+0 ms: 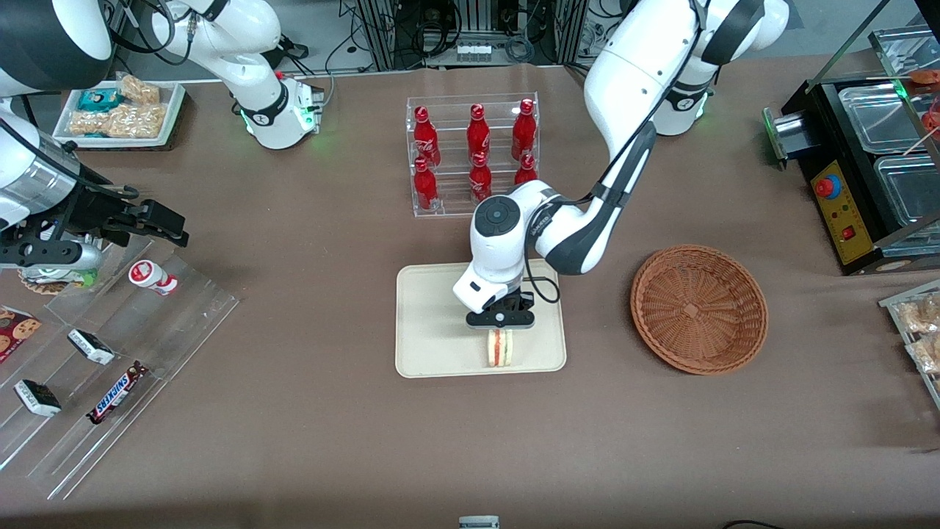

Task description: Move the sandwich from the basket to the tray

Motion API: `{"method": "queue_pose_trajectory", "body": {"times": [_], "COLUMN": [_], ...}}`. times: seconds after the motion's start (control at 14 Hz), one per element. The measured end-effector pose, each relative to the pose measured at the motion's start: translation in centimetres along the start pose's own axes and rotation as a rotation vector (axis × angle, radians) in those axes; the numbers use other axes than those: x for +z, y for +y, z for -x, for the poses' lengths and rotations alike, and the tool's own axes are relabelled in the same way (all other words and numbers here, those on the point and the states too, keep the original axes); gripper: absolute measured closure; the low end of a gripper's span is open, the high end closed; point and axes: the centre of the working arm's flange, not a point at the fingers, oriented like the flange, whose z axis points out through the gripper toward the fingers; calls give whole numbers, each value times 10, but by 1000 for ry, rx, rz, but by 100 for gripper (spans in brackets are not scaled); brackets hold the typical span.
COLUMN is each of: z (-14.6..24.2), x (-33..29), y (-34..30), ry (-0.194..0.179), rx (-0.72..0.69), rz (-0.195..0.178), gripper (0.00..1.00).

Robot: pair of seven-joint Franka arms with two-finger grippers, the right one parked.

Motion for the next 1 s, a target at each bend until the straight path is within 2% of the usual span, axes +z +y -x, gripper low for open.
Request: {"method": "queue_pose_trajectory", "body": {"times": [0.21, 0.43, 0.5, 0.57, 0.71, 0.86, 1.0], "z": [-14, -67, -89, -106, -121, -117, -94], "x": [-14, -79, -112, -147, -209, -245, -253], "y": [-3, -45, -75, -111, -192, -268, -335], "ry": [30, 97, 108, 102, 48, 14, -29], "rx": [-17, -151, -221, -288, -406, -494, -469], "rz": [12, 39, 46, 29, -53, -104, -138], "gripper": [30, 1, 0, 0, 0, 0, 0]}}
